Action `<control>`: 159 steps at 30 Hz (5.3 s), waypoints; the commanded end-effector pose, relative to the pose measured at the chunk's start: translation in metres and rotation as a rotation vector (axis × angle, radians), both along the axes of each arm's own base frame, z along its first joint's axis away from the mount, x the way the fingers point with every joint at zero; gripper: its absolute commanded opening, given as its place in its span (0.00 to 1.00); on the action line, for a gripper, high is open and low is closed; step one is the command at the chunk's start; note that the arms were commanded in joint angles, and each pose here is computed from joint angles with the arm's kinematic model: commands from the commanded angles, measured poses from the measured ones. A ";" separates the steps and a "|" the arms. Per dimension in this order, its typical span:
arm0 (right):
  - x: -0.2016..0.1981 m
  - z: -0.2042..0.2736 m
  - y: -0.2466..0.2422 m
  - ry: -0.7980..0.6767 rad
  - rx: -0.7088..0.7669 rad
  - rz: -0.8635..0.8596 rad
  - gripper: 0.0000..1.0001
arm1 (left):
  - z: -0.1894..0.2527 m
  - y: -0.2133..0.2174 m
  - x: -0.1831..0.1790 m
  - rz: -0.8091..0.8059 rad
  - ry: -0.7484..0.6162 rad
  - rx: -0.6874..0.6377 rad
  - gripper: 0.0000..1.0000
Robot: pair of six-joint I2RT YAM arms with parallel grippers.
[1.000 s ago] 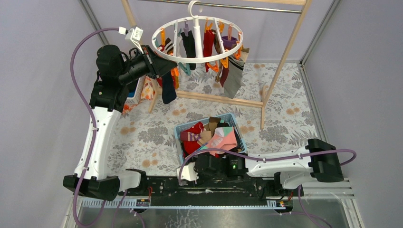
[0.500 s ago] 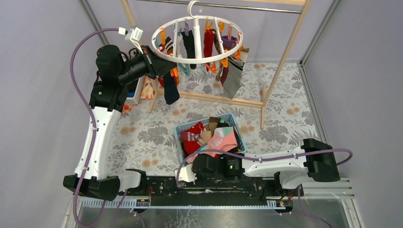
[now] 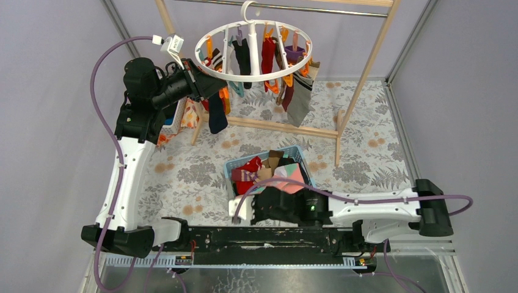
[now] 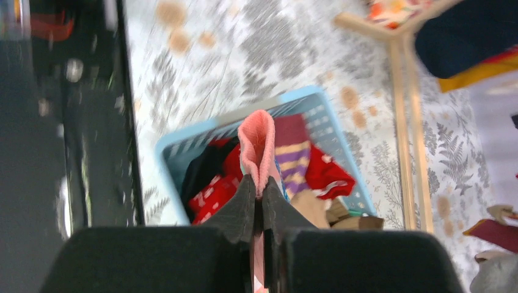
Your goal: Clip the socks to the hanger
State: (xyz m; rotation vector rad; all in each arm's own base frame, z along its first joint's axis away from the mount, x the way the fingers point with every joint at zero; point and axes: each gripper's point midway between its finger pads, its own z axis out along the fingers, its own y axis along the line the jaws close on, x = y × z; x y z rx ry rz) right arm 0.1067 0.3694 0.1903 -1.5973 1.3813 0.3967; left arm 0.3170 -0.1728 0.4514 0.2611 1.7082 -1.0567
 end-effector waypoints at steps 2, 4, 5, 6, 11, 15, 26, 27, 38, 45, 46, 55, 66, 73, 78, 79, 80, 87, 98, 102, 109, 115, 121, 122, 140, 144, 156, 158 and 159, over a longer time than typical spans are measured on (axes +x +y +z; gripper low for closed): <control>0.037 0.133 0.003 0.193 0.579 -0.118 0.00 | 0.014 -0.004 -0.008 -0.042 -0.024 -0.021 0.00; 0.041 0.156 0.001 0.240 0.672 -0.115 0.00 | 0.016 -0.005 -0.009 -0.051 -0.024 -0.033 0.00; 0.042 0.164 0.000 0.264 0.704 -0.111 0.00 | 0.018 -0.006 -0.010 -0.059 -0.025 -0.041 0.00; 0.042 0.172 0.001 0.293 0.731 -0.099 0.00 | 0.019 -0.007 -0.011 -0.066 -0.025 -0.049 0.00; 0.044 0.202 0.000 0.506 0.862 -0.026 0.00 | 0.027 -0.012 -0.016 -0.109 -0.034 -0.089 0.00; 0.048 0.209 0.004 0.771 0.914 0.095 0.00 | 0.027 -0.016 -0.020 -0.145 -0.016 -0.121 0.00; 0.090 0.221 -0.007 0.951 1.133 0.189 0.00 | 0.029 -0.021 -0.026 -0.196 -0.004 -0.150 0.00; 0.095 0.223 -0.010 0.953 1.167 0.193 0.00 | 0.029 -0.021 -0.026 -0.198 -0.003 -0.153 0.00; 0.119 0.247 -0.021 1.088 1.296 0.369 0.00 | 0.025 -0.022 -0.029 -0.222 0.002 -0.153 0.00; 0.120 0.255 -0.022 1.136 1.265 0.477 0.00 | 0.023 -0.023 -0.028 -0.236 0.012 -0.156 0.00; 0.120 0.255 -0.021 1.143 1.258 0.482 0.00 | 0.023 -0.024 -0.028 -0.239 0.012 -0.156 0.00; 0.126 0.261 -0.014 1.161 1.238 0.511 0.00 | 0.023 -0.025 -0.031 -0.259 0.015 -0.161 0.00; 0.138 0.250 -0.008 1.180 1.250 0.466 0.00 | 0.025 -0.026 -0.036 -0.279 0.015 -0.162 0.00; 0.135 0.241 -0.012 1.174 1.258 0.444 0.00 | 0.027 -0.026 -0.037 -0.285 0.014 -0.169 0.00; 0.137 0.247 -0.011 1.172 1.257 0.463 0.00 | 0.027 -0.027 -0.040 -0.294 0.012 -0.169 0.00; 0.138 0.248 -0.010 1.174 1.258 0.466 0.00 | 0.027 -0.027 -0.040 -0.296 0.012 -0.168 0.00; 0.138 0.250 -0.010 1.172 1.257 0.474 0.00 | 0.026 -0.027 -0.040 -0.296 0.012 -0.168 0.00; 0.142 0.258 -0.007 1.170 1.261 0.496 0.00 | 0.025 -0.027 -0.041 -0.304 0.018 -0.167 0.00; 0.149 0.262 -0.007 1.166 1.299 0.488 0.00 | 0.026 -0.028 -0.044 -0.320 0.016 -0.164 0.00; 0.153 0.268 -0.012 1.138 1.358 0.471 0.00 | 0.025 -0.028 -0.044 -0.322 0.016 -0.162 0.00; 0.156 0.275 -0.012 1.127 1.375 0.460 0.00 | 0.027 -0.028 -0.043 -0.318 0.013 -0.163 0.00; 0.162 0.272 -0.014 1.117 1.415 0.416 0.00 | 0.026 -0.027 -0.041 -0.300 0.008 -0.158 0.22; 0.163 0.276 -0.017 1.080 1.471 0.387 0.00 | 0.024 -0.024 -0.037 -0.265 -0.002 -0.136 0.45; 0.163 0.277 -0.016 1.073 1.478 0.381 0.00 | 0.024 -0.023 -0.036 -0.259 -0.005 -0.133 0.48; 0.168 0.209 -0.023 0.998 1.488 -0.004 0.99 | -0.011 0.011 -0.041 -0.182 0.069 -0.037 0.99; 0.168 0.170 -0.035 0.980 1.414 -0.198 1.00 | -0.035 0.040 -0.028 -0.104 0.120 0.041 0.99; 0.173 0.039 -0.206 0.509 1.129 -1.173 1.00 | -0.145 0.158 0.021 0.271 0.220 0.495 0.98; 0.178 0.040 -0.255 0.350 1.118 -1.362 1.00 | -0.174 0.170 0.031 0.321 0.216 0.503 0.98; 0.179 0.041 -0.277 0.277 1.121 -1.442 1.00 | -0.186 0.174 0.038 0.349 0.203 0.497 0.99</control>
